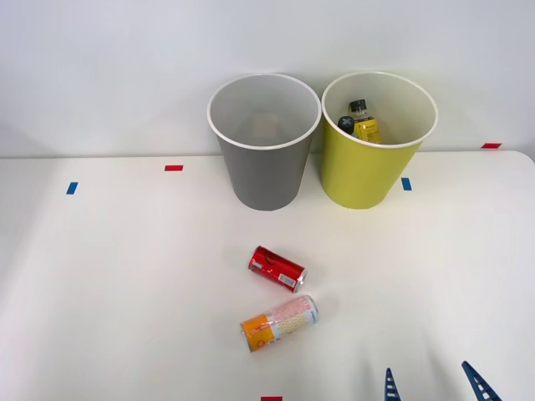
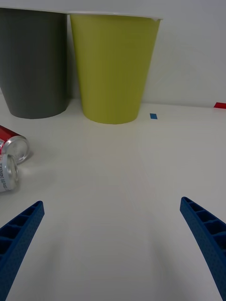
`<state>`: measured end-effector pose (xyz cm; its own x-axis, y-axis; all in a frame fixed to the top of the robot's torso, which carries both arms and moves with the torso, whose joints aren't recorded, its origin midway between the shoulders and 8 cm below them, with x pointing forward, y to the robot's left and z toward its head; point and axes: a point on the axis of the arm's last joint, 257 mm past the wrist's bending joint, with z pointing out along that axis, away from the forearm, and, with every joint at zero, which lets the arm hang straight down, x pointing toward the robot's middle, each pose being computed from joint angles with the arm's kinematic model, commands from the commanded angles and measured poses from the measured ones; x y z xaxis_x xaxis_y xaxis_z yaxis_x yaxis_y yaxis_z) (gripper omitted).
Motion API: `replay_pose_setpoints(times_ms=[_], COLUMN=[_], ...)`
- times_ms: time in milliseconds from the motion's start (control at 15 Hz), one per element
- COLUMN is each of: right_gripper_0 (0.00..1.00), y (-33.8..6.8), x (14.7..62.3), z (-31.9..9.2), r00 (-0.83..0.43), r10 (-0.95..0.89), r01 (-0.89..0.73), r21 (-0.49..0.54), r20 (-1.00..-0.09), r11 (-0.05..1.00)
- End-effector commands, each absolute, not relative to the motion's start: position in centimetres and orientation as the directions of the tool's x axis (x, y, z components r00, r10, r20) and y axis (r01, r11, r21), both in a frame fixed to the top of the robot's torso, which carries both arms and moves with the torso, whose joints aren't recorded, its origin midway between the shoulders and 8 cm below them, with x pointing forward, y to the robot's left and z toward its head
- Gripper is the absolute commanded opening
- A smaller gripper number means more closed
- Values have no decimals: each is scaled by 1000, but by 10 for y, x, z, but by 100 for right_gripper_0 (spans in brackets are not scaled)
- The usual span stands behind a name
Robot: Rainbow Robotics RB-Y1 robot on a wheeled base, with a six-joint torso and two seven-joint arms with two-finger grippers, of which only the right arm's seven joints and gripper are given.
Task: Put cans in the gray bin, plastic bottles in the light green bin
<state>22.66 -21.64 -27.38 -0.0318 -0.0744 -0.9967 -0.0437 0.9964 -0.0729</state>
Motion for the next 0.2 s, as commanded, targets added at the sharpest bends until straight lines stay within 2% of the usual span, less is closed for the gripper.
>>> replay_pose_setpoints(times_ms=[67, 200], right_gripper_0=[100, 100], y=[-216, -216], x=[227, 227], z=[-274, -274], r00=[-32, -32], r10=[-74, -74], r01=[-44, -44], r21=[-73, -73], r20=[-997, -997], r11=[996, 996])
